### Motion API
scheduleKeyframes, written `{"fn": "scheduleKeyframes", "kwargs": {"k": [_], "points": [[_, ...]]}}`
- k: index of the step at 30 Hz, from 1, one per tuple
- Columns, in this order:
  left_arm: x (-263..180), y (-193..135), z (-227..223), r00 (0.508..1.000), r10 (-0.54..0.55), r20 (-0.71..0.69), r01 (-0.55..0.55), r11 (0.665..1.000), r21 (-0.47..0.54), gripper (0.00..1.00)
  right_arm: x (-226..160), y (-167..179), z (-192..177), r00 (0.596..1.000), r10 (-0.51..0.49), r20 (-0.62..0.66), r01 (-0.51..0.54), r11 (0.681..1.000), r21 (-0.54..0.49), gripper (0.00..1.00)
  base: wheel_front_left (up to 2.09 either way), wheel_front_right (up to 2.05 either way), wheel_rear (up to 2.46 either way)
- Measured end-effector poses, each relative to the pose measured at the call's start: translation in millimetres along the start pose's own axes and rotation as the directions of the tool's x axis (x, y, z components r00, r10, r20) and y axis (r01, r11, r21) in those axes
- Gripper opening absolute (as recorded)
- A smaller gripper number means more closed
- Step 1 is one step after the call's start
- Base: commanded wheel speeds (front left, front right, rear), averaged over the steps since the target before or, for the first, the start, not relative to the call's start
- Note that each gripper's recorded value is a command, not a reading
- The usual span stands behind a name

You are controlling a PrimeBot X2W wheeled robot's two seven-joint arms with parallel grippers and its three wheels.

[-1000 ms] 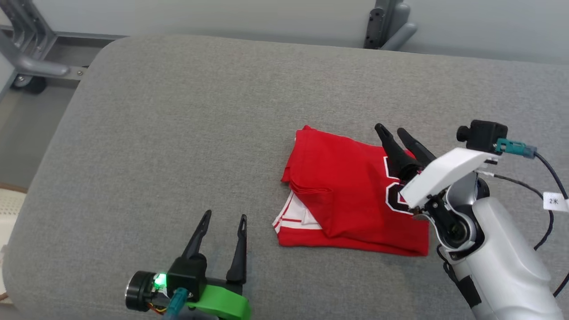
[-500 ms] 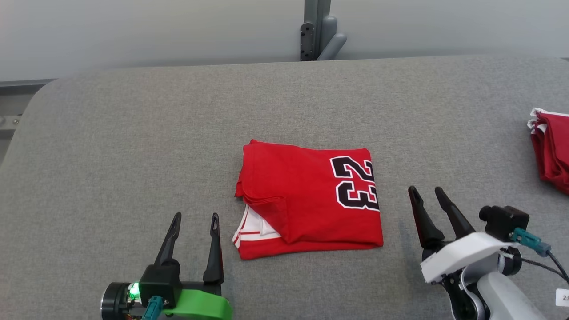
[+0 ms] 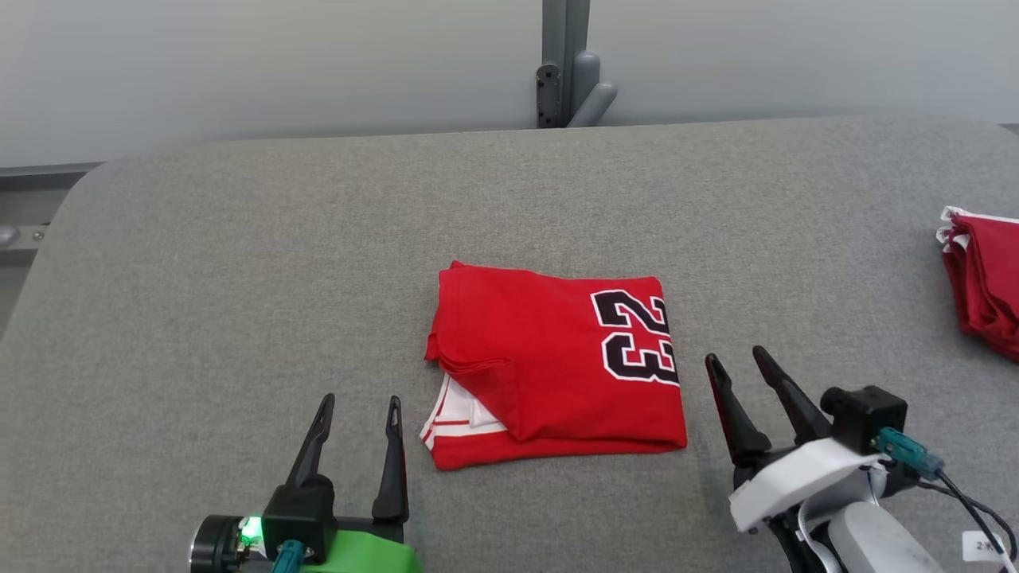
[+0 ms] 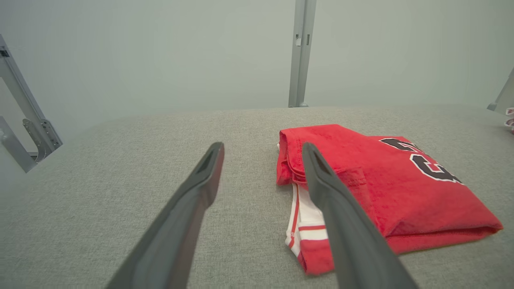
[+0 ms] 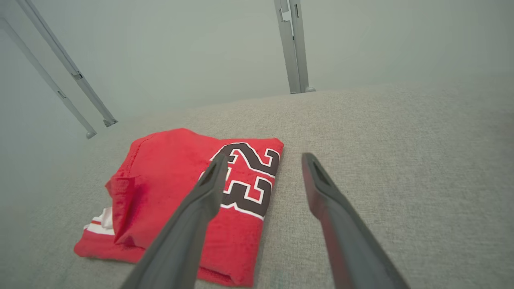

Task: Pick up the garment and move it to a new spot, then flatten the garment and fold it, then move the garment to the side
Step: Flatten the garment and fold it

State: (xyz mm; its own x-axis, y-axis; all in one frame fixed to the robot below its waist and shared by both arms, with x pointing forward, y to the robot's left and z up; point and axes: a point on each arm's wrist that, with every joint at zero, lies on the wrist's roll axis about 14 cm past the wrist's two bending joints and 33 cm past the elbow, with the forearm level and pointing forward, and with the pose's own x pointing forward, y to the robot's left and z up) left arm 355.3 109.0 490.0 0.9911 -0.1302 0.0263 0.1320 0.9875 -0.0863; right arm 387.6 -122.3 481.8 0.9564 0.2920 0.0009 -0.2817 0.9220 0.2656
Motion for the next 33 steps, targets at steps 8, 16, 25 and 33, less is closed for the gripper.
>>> {"fn": "scheduleKeyframes", "kwargs": {"k": [8, 16, 25, 33], "points": [[-12.2, 9.6, -3.5, 0.999, 0.04, -0.014, -0.04, 0.999, -0.002, 1.0, 40.8, 67.2, -20.4, 0.966, 0.24, -0.097, -0.252, 0.959, -0.131, 0.0, 0.0, 0.0, 0.0], [-22.9, 29.5, -1.6, 0.994, 0.112, -0.012, -0.112, 0.994, -0.001, 1.0, 62.5, 107.0, -64.1, 0.896, 0.358, -0.264, -0.411, 0.893, -0.182, 0.0, 0.0, 0.0, 0.0], [-25.5, 44.6, -7.8, 0.985, 0.166, -0.037, -0.166, 0.986, -0.007, 1.0, 71.9, 134.8, -97.9, 0.828, 0.429, -0.361, -0.503, 0.852, -0.143, 0.0, 0.0, 0.0, 0.0], [-23.8, 48.1, -8.9, 0.983, 0.178, -0.042, -0.179, 0.984, -0.005, 1.0, 50.5, 171.4, -111.5, 0.755, 0.532, -0.383, -0.594, 0.803, -0.057, 0.0, 0.0, 0.0, 0.0]]}}
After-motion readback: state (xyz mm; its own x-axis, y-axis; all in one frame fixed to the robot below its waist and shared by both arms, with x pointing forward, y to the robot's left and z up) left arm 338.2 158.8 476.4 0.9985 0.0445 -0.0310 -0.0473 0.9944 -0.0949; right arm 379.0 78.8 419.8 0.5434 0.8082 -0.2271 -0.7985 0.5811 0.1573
